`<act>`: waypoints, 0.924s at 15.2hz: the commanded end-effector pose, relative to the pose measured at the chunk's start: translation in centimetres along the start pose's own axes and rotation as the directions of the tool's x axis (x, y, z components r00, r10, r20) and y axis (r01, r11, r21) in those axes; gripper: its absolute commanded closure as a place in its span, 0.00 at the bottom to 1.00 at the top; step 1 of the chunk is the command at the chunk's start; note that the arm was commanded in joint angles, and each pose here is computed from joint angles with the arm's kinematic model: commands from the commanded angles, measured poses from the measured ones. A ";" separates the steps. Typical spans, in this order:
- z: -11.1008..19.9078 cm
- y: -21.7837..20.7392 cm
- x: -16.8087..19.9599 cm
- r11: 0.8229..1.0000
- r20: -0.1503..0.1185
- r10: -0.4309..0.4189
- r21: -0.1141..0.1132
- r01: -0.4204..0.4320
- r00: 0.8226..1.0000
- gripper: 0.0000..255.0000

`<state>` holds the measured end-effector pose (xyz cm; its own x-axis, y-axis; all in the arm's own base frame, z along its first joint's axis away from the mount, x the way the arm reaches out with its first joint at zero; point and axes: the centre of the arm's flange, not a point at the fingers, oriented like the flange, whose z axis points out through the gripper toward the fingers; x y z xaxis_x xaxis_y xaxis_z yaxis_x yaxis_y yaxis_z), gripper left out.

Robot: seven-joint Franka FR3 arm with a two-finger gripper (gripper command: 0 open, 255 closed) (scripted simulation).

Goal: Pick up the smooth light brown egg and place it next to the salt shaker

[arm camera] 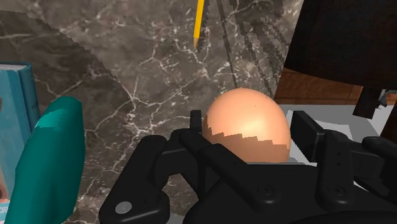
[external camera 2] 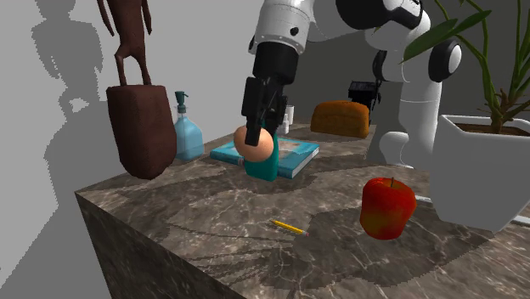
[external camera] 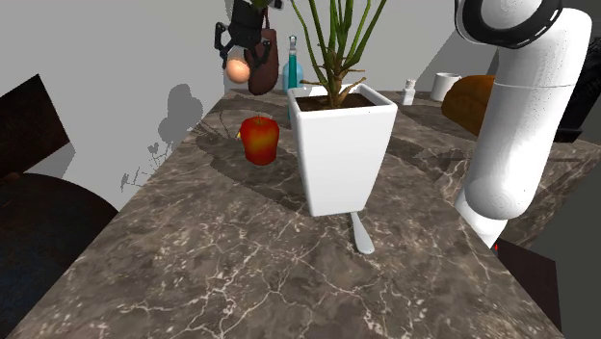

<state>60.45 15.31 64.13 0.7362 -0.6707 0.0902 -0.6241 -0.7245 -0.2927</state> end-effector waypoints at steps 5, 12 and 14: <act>-3.0 -1.0 0.4 1.000 0.000 0.000 0.000 0.000 1.000 1.00; -5.3 4.8 2.5 1.000 0.000 0.000 0.000 0.000 1.000 1.00; -6.0 7.2 3.4 1.000 0.000 0.000 0.000 0.000 1.000 1.00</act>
<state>57.48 7.81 68.04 0.7353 -0.6717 0.0905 -0.6252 -0.7238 -0.2920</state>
